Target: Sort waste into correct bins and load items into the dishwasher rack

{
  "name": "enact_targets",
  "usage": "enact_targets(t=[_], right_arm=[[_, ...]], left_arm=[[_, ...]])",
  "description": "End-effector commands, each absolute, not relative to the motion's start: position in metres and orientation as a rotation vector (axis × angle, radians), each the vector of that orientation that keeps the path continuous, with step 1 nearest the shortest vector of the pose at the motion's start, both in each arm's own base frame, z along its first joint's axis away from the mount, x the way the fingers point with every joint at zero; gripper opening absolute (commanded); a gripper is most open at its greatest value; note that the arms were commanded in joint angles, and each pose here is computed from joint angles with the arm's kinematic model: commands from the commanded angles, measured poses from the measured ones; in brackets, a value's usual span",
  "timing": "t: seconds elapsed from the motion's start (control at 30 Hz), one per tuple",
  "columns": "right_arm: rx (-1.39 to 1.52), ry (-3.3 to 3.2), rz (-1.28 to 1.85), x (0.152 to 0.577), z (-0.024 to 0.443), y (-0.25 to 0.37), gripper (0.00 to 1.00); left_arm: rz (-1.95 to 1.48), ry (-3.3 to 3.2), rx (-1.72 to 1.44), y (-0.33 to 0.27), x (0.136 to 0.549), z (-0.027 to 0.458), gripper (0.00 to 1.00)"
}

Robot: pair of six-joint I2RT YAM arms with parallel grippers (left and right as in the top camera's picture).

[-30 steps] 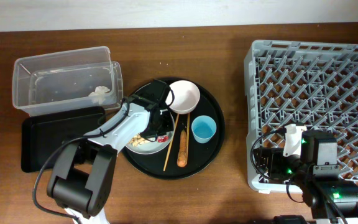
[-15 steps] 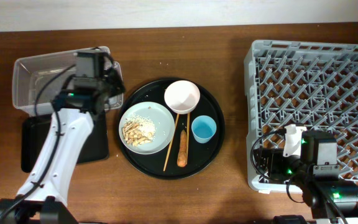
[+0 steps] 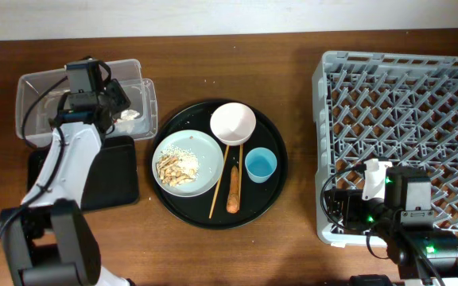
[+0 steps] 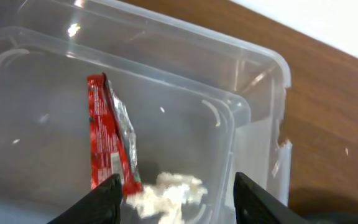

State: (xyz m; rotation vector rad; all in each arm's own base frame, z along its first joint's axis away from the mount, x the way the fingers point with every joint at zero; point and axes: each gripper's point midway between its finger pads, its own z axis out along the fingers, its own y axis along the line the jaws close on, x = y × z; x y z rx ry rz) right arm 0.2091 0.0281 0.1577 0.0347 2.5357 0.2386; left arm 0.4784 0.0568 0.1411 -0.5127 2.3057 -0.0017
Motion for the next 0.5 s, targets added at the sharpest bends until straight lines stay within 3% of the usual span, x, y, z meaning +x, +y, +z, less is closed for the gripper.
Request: enact_targets(t=[0.0, 0.1, 0.23, 0.47], right_arm=[[0.031, 2.510, 0.256, 0.212, 0.167, 0.031, 0.98], [0.031, 2.510, 0.256, 0.212, 0.167, 0.031, 0.98], [-0.012, 2.485, 0.372, 0.213, 0.172, 0.047, 0.98], [-0.006, 2.491, 0.356, 0.213, 0.171, 0.045, 0.99]], left_arm=[[-0.106, 2.245, -0.383, 0.030, 0.468, 0.198, 0.57], [-0.272, 2.397, -0.276, -0.020, 0.437, 0.186, 0.56], [-0.262, 2.778, -0.184, -0.062, 0.359, 0.135, 0.62], [-0.365, 2.715, 0.210, -0.171, 0.353, 0.133, 0.63]])
